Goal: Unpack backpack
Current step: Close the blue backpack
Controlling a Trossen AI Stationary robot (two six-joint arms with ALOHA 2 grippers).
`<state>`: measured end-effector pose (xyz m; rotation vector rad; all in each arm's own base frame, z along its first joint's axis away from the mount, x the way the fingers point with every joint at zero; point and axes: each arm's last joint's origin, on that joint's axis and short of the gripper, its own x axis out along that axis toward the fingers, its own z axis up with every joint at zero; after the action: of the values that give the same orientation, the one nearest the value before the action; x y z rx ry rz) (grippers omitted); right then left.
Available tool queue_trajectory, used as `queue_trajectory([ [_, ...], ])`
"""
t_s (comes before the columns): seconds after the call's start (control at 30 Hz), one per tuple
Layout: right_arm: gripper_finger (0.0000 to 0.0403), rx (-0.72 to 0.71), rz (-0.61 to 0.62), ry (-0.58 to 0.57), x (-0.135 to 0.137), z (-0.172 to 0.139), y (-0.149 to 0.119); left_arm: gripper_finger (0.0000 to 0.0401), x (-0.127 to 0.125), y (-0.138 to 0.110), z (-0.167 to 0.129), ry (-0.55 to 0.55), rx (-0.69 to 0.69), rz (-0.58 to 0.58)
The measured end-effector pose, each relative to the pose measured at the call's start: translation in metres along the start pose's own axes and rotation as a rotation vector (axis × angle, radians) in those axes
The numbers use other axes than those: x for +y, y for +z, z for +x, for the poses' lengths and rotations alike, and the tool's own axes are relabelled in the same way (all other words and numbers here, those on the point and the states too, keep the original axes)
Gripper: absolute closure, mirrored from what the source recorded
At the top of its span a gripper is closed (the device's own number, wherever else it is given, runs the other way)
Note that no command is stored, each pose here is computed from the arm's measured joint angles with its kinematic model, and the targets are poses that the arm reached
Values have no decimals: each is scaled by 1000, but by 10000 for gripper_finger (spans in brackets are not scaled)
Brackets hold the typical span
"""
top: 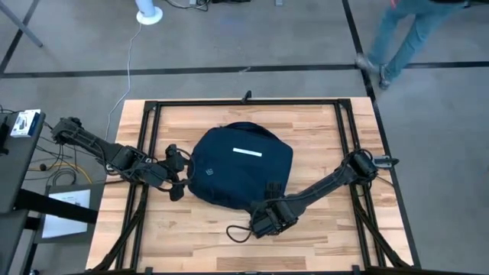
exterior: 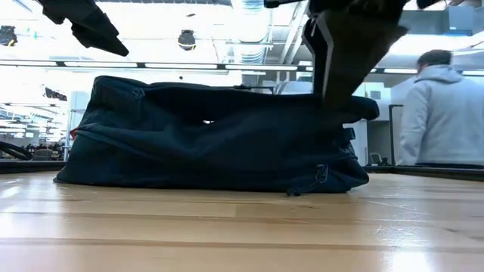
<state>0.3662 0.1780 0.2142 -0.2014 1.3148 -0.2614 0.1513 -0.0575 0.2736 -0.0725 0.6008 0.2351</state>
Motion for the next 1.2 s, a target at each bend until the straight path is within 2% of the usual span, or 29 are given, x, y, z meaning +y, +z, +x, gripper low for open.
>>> queue_trajectory([
  [0.1, 214, -50, 7, -93, 1, 6, -3, 132, 0, 0, 0, 0, 0, -1],
  [0.2, 241, -76, 9, -126, 1, 16, -5, 132, 0, 0, 0, 0, -1, -4],
  [0.27, 278, -65, 19, -129, 0, 20, -6, 132, 0, 0, 0, -1, 0, -5],
  [0.37, 368, -70, 24, -123, 0, 20, -5, 132, -1, -1, 0, -44, 22, 17],
  [0.43, 389, -72, 25, -121, 0, 18, -4, 132, -3, -3, 1, -98, 58, 91],
  [0.53, 398, -80, 24, -112, 0, 16, -3, 132, -9, -10, 5, -174, 135, 261],
  [0.67, 400, -71, 21, -95, 0, 16, -3, 132, -24, -13, 12, -206, 128, 489],
  [0.77, 400, -70, 21, -93, 0, 16, -3, 132, -33, -16, 21, -179, 128, 688],
  [0.87, 401, -73, 16, -91, 3, 15, -4, 132, -41, -18, 32, -153, 134, 800],
  [0.93, 401, -75, 14, -89, 4, 15, -4, 132, -42, -22, 42, -32, 167, 894],
  [1.0, 402, -77, 11, -88, 5, 14, -5, 132, -42, -24, 51, 129, 185, 959],
  [1.03, 402, -78, 9, -87, 6, 14, -5, 132, -43, -26, 55, 168, 199, 986],
  [1.1, 402, -78, 9, -87, 6, 14, -5, 132, -45, -30, 64, 164, 242, 1026],
  [1.2, 402, -77, 9, -87, 6, 14, -5, 132, -48, -38, 75, 78, 315, 1032],
])
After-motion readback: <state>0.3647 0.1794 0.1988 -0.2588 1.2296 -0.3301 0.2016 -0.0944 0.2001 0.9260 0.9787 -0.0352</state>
